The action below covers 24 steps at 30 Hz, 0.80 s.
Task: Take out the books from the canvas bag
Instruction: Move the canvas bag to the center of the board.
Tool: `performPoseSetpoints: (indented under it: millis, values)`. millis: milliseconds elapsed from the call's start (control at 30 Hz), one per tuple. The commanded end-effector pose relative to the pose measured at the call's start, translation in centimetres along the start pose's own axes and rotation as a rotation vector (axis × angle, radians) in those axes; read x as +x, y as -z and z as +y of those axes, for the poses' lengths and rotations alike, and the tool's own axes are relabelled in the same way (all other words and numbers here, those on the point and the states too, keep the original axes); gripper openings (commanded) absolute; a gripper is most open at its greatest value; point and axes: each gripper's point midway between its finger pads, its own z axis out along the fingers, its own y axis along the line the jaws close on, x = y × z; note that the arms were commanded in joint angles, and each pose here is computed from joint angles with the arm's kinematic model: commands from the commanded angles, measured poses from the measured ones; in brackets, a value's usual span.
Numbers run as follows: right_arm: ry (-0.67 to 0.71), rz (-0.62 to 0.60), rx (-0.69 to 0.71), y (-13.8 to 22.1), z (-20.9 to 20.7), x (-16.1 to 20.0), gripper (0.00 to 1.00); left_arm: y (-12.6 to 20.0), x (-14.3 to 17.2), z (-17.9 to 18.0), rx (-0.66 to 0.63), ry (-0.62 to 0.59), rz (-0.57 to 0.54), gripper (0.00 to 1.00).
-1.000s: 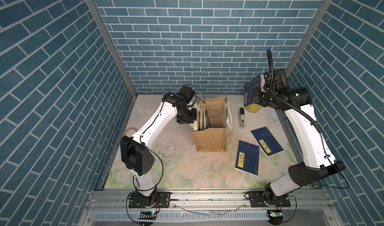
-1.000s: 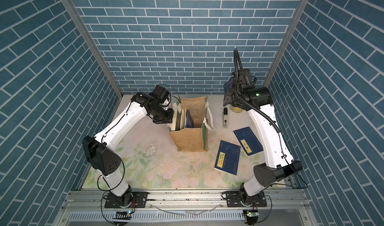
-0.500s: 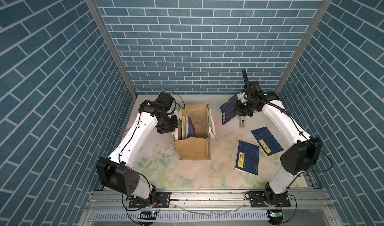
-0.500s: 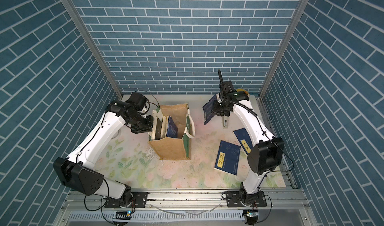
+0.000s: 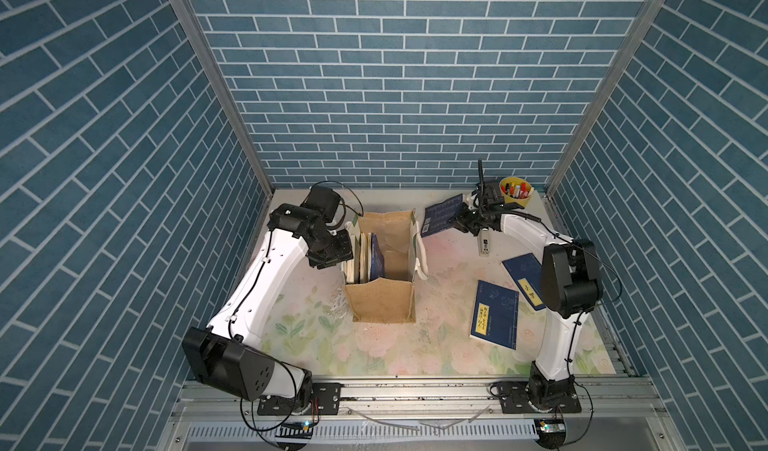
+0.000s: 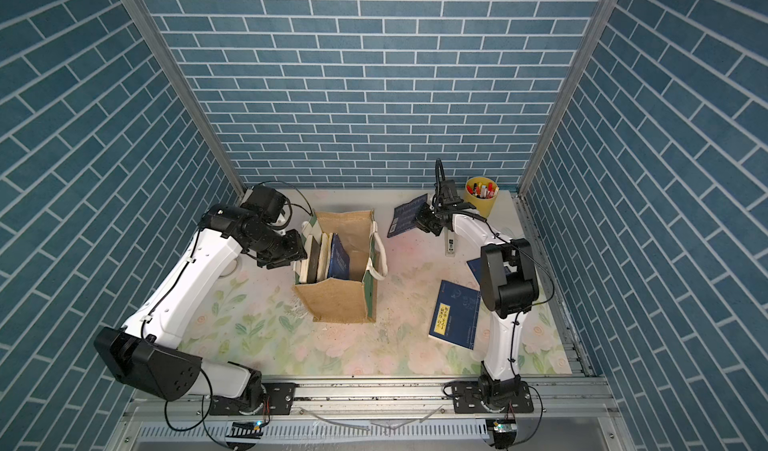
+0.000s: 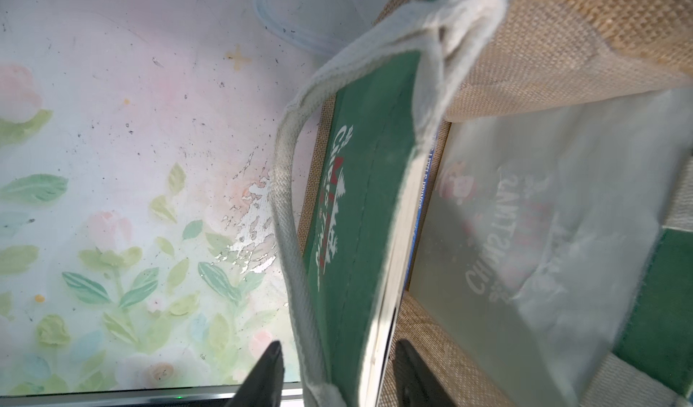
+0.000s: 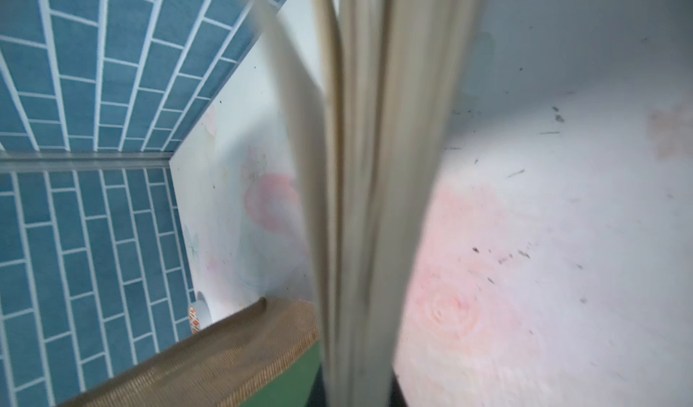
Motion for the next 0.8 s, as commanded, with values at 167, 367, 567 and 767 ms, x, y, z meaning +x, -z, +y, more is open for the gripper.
performPoseSetpoints:
  millis: [167, 367, 567, 767]
  values:
    - [-0.141, -0.027, -0.04, -2.0, -2.6, -1.3, 0.47, 0.3, -0.8, -0.8, 0.036, 0.005, -0.019, 0.71]
    - [-0.099, 0.021, 0.191, 1.4, -6.0, 1.1, 0.7, 0.5, -2.0, -1.8, 0.055, -0.017, -0.038, 0.93]
    - [-0.098, 0.084, 0.392, 6.8, -8.1, 4.4, 0.76, -0.3, -3.0, -1.9, 0.032, -0.048, -0.038, 0.93]
    - [-0.115, 0.109, 0.427, 11.6, -7.2, 7.2, 0.76, -1.4, -3.8, -1.9, 0.003, -0.084, -0.021, 0.87]
